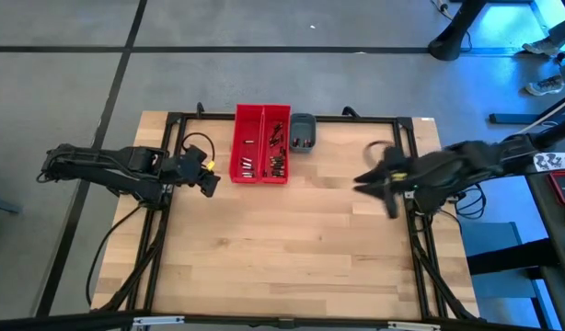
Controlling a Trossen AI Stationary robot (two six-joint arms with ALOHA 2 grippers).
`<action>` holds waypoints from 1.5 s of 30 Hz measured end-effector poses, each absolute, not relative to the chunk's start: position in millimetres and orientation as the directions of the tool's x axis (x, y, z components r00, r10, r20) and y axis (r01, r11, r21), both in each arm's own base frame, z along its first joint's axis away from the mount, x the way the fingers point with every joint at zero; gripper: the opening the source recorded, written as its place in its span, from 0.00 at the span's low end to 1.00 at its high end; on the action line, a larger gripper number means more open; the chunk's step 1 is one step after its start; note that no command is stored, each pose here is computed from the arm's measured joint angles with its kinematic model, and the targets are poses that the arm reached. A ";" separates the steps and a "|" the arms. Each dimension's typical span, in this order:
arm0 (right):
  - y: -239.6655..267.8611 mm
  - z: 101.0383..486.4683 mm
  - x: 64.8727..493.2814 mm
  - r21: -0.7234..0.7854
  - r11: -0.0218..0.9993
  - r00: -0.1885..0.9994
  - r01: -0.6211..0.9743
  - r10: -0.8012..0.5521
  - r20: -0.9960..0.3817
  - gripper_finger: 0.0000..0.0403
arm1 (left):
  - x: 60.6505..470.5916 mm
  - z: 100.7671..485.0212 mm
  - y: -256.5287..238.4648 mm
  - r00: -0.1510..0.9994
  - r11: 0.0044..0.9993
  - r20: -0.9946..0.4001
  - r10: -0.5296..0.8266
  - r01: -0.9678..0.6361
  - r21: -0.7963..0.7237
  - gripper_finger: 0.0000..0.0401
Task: Sort batteries
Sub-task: Return to Home Position
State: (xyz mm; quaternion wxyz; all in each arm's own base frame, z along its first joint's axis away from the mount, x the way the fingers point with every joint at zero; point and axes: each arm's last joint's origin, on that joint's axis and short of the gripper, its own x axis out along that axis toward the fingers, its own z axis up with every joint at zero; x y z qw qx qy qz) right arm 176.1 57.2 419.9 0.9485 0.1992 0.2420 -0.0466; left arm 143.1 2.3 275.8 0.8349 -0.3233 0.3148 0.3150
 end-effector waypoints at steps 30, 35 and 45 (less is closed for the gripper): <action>1.8 274.7 76.4 0.339 0.941 0.996 -0.002 -0.027 0.082 0.01 | 142.4 276.1 4.1 0.587 0.655 -0.712 0.386 -0.718 -0.237 0.37; -2.9 258.9 68.7 0.333 0.942 0.990 0.032 -0.076 0.121 0.01 | 141.9 275.7 4.1 0.582 0.672 -0.716 0.386 -0.709 -0.214 0.37; -5.9 223.3 79.1 0.361 0.929 0.991 0.078 -0.112 0.073 0.01 | 142.0 275.8 3.8 0.584 0.668 -0.715 0.385 -0.711 -0.221 0.37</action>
